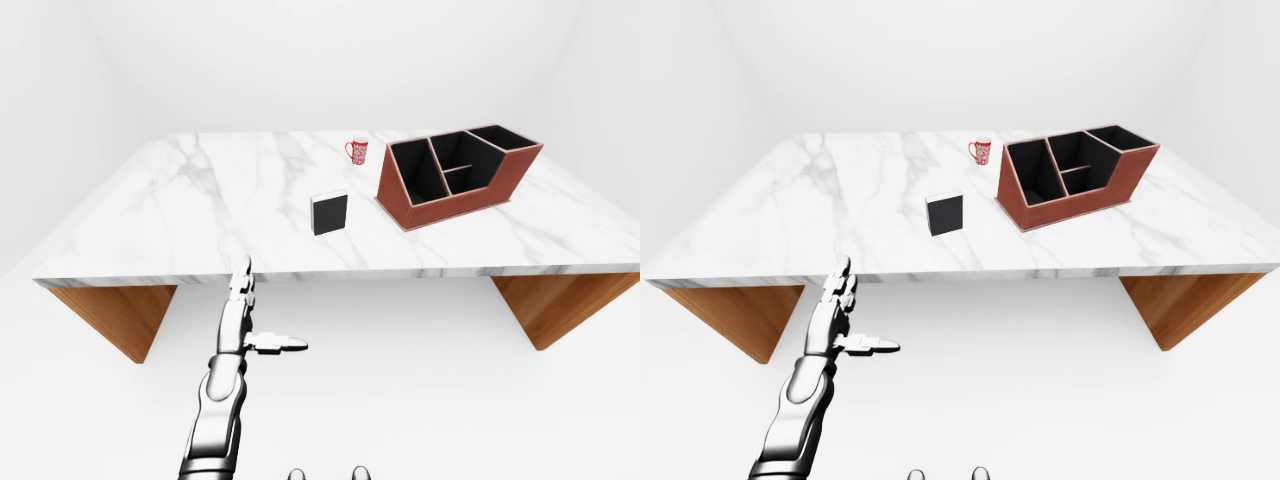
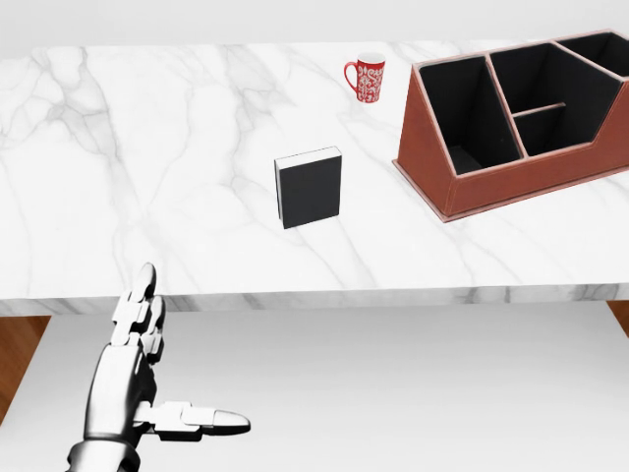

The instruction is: Pick up the book and place it in the left compartment of the caddy.

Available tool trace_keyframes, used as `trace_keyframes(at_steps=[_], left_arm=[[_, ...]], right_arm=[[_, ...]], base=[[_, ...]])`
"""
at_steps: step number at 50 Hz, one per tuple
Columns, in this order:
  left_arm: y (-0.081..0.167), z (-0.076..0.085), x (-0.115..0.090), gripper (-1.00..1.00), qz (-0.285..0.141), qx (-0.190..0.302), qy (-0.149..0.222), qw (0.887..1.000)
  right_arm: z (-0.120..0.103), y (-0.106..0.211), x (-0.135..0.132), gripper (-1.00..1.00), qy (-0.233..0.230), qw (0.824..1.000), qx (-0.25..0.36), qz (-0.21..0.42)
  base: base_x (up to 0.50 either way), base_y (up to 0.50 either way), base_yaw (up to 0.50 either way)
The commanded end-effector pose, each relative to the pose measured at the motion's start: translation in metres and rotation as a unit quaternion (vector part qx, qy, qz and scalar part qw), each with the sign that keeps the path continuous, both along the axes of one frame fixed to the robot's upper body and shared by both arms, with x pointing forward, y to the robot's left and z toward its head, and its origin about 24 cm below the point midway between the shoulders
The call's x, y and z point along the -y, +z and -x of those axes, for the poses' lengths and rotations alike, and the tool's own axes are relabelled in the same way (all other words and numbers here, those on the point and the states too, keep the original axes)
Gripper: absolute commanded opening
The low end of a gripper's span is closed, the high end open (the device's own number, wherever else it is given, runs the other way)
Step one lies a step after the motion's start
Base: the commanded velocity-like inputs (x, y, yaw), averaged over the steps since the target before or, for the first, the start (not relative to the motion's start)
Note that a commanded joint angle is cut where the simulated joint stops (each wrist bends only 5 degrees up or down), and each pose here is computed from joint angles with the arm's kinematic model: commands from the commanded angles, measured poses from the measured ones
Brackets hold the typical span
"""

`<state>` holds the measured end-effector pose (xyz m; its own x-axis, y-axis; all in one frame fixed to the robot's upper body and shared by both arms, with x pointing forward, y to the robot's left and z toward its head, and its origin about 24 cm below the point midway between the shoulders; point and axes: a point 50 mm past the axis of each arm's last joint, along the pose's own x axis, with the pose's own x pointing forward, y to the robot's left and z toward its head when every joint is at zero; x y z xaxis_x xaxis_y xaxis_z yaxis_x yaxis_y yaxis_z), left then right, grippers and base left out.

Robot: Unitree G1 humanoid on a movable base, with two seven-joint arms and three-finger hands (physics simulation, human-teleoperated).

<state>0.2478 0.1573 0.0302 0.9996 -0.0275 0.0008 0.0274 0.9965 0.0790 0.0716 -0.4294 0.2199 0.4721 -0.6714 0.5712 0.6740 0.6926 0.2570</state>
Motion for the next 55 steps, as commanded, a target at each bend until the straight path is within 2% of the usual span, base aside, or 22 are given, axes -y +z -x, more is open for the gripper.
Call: trace_keyframes(at_steps=[1,18,19,26,38,55], left_arm=[[0.0026,0.0034,0.0017,1.00,-0.014,0.006,0.002,1.000],[0.0045,-0.0004,0.0022,1.00,-0.012,0.010,-0.002,1.000],[0.0046,-0.0006,0.0023,1.00,-0.012,0.010,-0.002,1.000],[0.0015,-0.0026,0.0023,1.00,-0.012,0.003,-0.005,1.000],[0.0021,-0.0019,0.0030,1.00,-0.013,0.004,-0.006,1.000],[0.0001,-0.0021,0.0032,1.00,-0.015,0.000,-0.008,1.000]], right_arm=[[-0.0009,-0.0025,0.0000,1.00,-0.006,1.000,-0.008,-0.002],[0.0020,0.0026,-0.0004,1.00,0.004,1.000,0.014,-0.003],[0.0043,0.0047,0.0004,1.00,0.012,0.999,0.030,-0.006],[0.0004,0.0006,-0.0010,1.00,0.013,1.000,0.009,-0.001],[0.0023,0.0023,-0.0030,1.00,0.018,1.000,0.007,0.009],[0.0010,0.0019,-0.0026,1.00,0.018,1.000,0.007,0.009]], base=[[0.00,0.00,0.00],[0.00,0.00,0.00],[0.00,0.00,0.00],[0.00,0.00,0.00],[0.00,0.00,0.00],[0.00,0.00,0.25]])
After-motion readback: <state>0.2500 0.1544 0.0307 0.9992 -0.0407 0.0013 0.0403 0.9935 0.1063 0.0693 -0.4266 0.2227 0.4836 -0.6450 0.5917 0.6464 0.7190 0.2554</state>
